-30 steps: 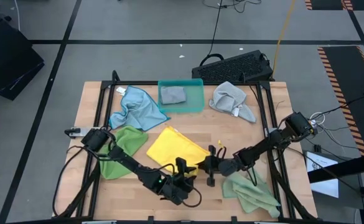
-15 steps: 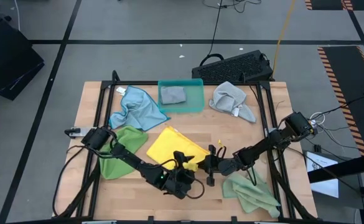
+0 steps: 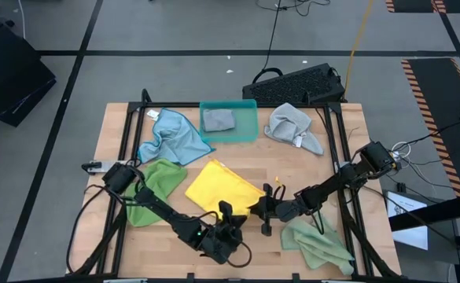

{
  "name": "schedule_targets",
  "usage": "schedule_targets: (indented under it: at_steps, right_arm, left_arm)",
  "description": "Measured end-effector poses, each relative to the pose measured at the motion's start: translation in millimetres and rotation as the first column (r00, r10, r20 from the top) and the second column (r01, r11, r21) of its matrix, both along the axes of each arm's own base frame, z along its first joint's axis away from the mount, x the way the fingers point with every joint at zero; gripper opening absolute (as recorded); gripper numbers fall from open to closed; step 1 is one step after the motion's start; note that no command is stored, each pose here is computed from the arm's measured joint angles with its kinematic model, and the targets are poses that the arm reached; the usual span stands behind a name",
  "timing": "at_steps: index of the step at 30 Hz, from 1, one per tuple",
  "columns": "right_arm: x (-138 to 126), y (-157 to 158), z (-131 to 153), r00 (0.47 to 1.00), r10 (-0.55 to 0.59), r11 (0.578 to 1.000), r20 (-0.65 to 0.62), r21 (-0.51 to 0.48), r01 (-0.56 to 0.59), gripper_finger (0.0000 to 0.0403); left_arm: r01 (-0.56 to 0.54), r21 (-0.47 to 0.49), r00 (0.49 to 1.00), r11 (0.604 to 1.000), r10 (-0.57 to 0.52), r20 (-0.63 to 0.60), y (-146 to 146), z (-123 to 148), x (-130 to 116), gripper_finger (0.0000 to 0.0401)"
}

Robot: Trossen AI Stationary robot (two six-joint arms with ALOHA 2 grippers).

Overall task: Fold microfiber towels
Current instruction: Fold the yellow microfiber cloth

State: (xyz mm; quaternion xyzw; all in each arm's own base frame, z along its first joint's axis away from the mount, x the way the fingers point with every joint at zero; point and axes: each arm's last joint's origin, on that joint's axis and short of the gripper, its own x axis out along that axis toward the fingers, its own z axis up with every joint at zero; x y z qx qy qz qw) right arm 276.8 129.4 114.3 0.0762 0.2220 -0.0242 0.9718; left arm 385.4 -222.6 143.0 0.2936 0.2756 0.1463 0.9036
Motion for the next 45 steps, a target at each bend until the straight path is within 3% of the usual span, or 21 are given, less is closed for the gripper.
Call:
schedule_targets:
  at_steps: [3, 12, 17, 28, 36, 45]
  right_arm:
    - [0.0, 0.0, 0.0, 1.000, 0.000, 1.000, 0.000, -0.001, 0.000, 0.0004]
    - [0.1, -0.2, 0.0, 1.000, -0.002, 1.000, 0.000, 0.000, 0.002, 0.0004]
    - [0.7, -1.6, 0.0, 1.000, -0.015, 1.000, 0.001, 0.015, 0.015, 0.0004]
    - [1.8, -3.8, 0.0, 1.000, -0.025, 0.999, 0.000, 0.022, 0.025, 0.0004]
    - [1.7, -3.8, 0.0, 1.000, -0.025, 0.999, 0.000, 0.022, 0.025, 0.0004]
    - [1.6, -3.9, -0.3, 1.000, -0.025, 0.999, -0.003, 0.021, 0.025, 0.0004]
  left_arm:
    - [-0.019, -0.042, 1.000, 0.999, 0.019, 0.010, -0.2, -1.0, -1.1, 0.0074]
    - [-0.092, -0.144, 0.993, 0.985, 0.101, 0.055, -1.4, -2.7, -4.6, 0.0290]
    - [-0.143, -0.167, 0.987, 0.976, 0.154, 0.052, 13.5, -3.9, 2.5, 0.0329]
    - [-0.146, -0.168, 0.989, 0.975, 0.149, 0.009, 22.9, -6.3, 5.9, 0.0232]
    - [-0.116, -0.059, 0.993, 0.992, 0.117, 0.014, 13.7, -3.8, 1.3, 0.0122]
    - [-0.109, -0.052, 0.994, 0.993, 0.109, -0.007, 14.4, -5.0, 0.7, 0.0021]
